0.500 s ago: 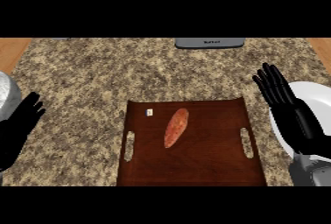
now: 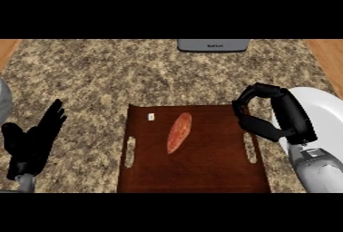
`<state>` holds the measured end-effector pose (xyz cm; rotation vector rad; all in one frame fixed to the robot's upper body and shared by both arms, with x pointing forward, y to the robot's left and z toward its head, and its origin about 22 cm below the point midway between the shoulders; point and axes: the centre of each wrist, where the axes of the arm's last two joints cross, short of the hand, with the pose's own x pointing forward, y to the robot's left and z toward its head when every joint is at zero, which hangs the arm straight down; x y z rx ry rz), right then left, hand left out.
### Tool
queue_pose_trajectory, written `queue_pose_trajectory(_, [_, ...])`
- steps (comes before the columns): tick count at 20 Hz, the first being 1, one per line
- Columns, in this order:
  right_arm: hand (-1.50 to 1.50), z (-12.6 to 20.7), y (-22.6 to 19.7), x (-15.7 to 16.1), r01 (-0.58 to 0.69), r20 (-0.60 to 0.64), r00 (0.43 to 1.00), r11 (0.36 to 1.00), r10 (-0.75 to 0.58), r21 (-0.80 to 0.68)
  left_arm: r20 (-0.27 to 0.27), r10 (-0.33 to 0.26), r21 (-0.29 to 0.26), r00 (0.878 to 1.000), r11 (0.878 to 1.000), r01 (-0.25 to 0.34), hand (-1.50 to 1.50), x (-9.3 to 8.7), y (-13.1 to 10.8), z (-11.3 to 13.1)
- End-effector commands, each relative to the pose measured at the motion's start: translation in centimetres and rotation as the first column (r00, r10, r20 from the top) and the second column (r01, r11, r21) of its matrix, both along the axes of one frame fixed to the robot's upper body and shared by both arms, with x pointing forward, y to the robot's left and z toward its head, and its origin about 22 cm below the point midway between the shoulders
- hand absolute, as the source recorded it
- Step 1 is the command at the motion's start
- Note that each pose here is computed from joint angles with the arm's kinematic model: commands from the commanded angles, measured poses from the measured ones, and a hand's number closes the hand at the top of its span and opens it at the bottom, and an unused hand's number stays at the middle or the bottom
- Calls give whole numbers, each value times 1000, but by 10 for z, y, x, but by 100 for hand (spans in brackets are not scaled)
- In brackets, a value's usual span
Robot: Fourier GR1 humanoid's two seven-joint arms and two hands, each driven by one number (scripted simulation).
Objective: Pick the sweet potato from the tray and place it in the plate
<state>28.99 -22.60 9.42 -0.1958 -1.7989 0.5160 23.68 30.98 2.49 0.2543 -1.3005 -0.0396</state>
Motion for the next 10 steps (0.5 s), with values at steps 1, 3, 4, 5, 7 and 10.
queue_pose_trajectory(1, [150,-16,-7,-4,206,141,976,919,-167,-335,-26,5,-18,1000,1000,-5,0,-2,-17,-11])
queue_pose_trajectory(3, [150,-65,47,-31,323,-3,946,944,-324,74,-8,17,-21,1000,1000,-17,0,-4,-34,-23])
queue_pose_trajectory(4, [150,-75,59,-36,357,-87,934,908,-347,221,-3,21,-11,1000,1000,-21,0,2,-33,-21])
queue_pose_trajectory(5, [-150,-68,68,-39,318,-96,948,868,-305,382,-23,5,-41,1000,999,-6,0,-12,-34,-34])
queue_pose_trajectory(7, [-150,-85,84,-53,213,-7,972,877,-233,430,-11,-10,-21,1000,1000,9,0,-3,-35,-28])
queue_pose_trajectory(10, [-150,-126,91,-63,18,16,1000,962,-23,271,-7,-7,-16,1000,1000,7,0,7,-50,-28])
